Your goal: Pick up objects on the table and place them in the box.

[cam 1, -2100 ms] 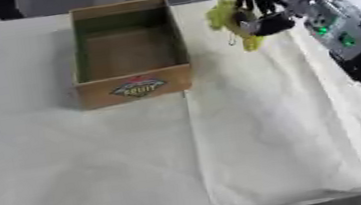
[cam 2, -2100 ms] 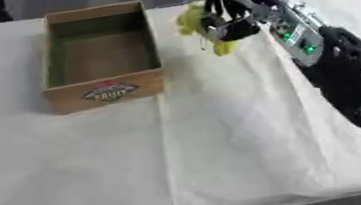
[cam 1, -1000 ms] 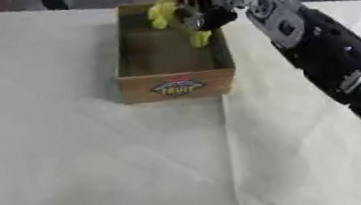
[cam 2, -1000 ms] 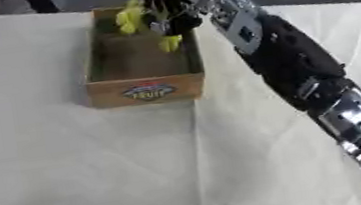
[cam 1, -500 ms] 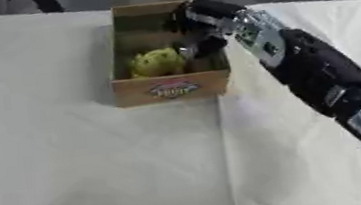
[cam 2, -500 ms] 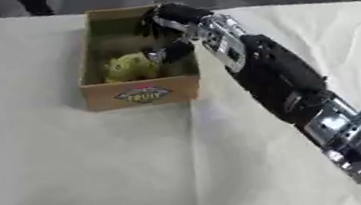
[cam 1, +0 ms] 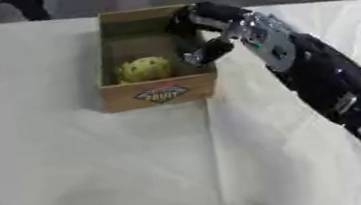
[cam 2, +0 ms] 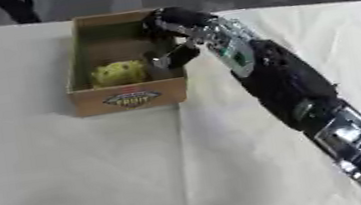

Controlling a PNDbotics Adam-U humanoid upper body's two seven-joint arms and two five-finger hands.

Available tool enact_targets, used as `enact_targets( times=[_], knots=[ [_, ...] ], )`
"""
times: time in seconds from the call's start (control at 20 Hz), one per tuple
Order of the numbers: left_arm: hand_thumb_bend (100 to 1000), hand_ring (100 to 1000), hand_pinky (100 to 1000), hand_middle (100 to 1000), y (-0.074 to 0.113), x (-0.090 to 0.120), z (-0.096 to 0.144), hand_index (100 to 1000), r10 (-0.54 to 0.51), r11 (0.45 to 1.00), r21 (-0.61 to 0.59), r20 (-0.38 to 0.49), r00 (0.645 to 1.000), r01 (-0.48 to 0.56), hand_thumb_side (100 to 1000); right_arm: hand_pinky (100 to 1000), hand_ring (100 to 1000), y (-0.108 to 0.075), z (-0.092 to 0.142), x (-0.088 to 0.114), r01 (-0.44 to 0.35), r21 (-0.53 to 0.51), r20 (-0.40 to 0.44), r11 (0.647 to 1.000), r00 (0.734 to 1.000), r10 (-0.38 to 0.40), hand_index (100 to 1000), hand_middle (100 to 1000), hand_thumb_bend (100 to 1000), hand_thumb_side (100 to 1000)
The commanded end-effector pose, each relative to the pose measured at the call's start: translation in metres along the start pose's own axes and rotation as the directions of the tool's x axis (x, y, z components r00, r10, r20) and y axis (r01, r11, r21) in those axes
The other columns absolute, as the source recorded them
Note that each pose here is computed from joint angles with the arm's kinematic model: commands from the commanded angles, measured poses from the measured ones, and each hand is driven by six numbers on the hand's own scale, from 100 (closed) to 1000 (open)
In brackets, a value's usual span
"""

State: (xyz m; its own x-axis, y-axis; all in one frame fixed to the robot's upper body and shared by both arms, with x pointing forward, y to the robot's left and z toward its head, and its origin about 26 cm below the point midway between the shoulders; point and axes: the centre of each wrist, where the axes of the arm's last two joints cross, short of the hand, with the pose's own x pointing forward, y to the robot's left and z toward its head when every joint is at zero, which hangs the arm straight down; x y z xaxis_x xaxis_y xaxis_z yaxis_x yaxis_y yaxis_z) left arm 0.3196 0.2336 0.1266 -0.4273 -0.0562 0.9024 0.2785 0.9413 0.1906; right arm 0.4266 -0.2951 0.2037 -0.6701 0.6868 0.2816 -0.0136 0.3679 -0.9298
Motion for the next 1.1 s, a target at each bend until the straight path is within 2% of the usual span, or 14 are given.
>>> enact_targets(
  times=[0.05, 0.25, 0.45, 0.7, 1.1],
  knots=[
    [231, 846, 642, 618, 0.005, 0.003, 0.001, 702, -0.015, 1.000, 0.025, 0.009, 1.000, 0.014, 616, 521, 648, -0.037, 0.013, 0.017, 0.052, -0.127, 0.047, 0.991, 0.998, -0.046, 829, 684, 100, 130],
    [232, 846, 642, 618, 0.009, -0.001, 0.006, 701, -0.022, 0.998, 0.052, -0.011, 1.000, 0.023, 621, 510, 670, -0.045, 0.041, 0.032, 0.175, -0.231, 0.074, 0.957, 0.984, -0.162, 815, 666, 100, 100],
    [232, 846, 642, 618, 0.012, -0.003, 0.009, 701, -0.028, 0.997, 0.074, -0.018, 0.999, 0.029, 622, 510, 702, -0.042, 0.071, 0.037, 0.235, -0.300, 0.046, 0.925, 0.972, -0.231, 813, 667, 100, 100],
    [231, 846, 642, 618, 0.014, -0.003, 0.010, 701, -0.031, 0.995, 0.095, -0.022, 0.999, 0.033, 623, 532, 755, -0.025, 0.101, 0.032, 0.268, -0.378, -0.029, 0.886, 0.953, -0.301, 814, 686, 100, 100],
    [230, 846, 642, 618, 0.016, -0.005, 0.012, 701, -0.033, 0.993, 0.111, -0.028, 0.999, 0.036, 628, 532, 743, -0.002, 0.127, 0.029, 0.282, -0.457, -0.089, 0.844, 0.929, -0.359, 813, 683, 100, 100]
  ],
)
